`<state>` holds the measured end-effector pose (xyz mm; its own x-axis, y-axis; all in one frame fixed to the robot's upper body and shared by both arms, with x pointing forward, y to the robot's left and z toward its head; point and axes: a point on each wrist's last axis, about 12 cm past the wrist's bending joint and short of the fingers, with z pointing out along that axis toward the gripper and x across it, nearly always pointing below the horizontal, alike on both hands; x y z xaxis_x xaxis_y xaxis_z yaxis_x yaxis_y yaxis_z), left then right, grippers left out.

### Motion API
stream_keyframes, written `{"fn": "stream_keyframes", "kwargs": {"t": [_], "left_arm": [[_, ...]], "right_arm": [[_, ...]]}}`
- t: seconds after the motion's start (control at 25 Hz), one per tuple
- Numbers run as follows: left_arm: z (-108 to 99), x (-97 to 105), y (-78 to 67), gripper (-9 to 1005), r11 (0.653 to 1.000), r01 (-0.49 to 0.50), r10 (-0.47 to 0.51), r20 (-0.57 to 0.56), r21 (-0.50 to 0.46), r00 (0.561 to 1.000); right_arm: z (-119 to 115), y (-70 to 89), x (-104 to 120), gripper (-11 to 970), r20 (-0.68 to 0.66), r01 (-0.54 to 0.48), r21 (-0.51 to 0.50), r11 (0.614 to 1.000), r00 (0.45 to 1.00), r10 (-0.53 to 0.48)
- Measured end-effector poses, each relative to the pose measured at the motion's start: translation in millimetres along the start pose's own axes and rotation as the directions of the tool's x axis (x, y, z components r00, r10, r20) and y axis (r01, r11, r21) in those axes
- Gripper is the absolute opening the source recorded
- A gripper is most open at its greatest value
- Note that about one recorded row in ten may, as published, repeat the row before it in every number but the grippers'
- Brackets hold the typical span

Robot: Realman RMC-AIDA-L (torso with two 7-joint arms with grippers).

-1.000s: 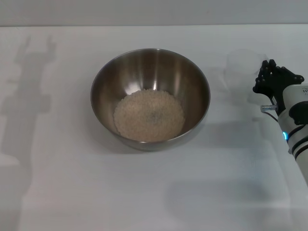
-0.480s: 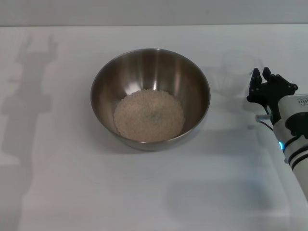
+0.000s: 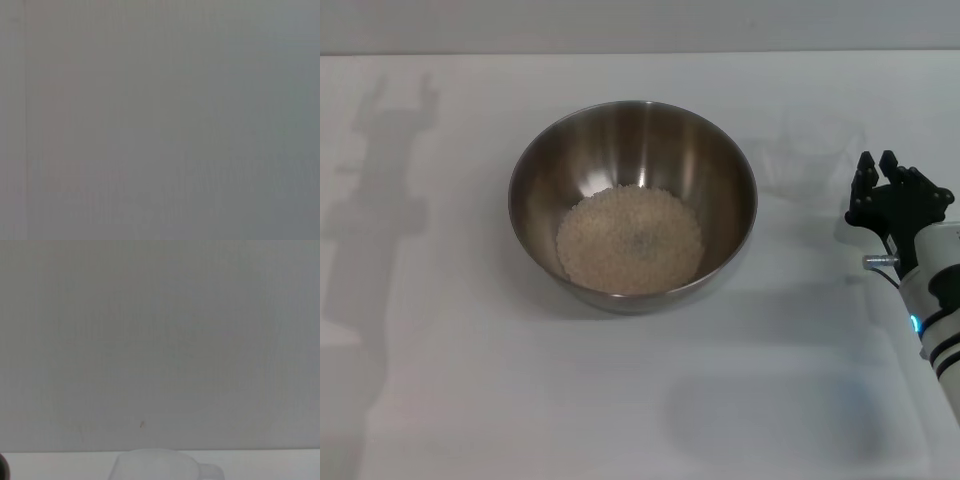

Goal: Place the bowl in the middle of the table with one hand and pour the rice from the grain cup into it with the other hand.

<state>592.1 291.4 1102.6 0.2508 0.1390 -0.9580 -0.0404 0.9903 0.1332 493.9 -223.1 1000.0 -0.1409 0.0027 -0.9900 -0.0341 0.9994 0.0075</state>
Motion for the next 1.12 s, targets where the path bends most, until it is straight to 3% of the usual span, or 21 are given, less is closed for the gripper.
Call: {"fn": "stream_keyframes", "kwargs": {"t": [0.48, 1.12], "left_arm": [[-11, 10, 4.6, 571, 1.0, -0.008, 0.007, -0.047, -0.007, 0.999], [-48, 33, 15.5, 570, 1.0, -0.024, 0.021, -0.147, -0.014, 0.989]], "right_arm": [[-12, 2.0, -3, 189, 0.073, 0.035, -0.012, 0.999, 0.997, -0.034], [-30, -16.8, -18, 189, 0.274, 0.084, 0.083, 0.993, 0.956, -0.104]]}}
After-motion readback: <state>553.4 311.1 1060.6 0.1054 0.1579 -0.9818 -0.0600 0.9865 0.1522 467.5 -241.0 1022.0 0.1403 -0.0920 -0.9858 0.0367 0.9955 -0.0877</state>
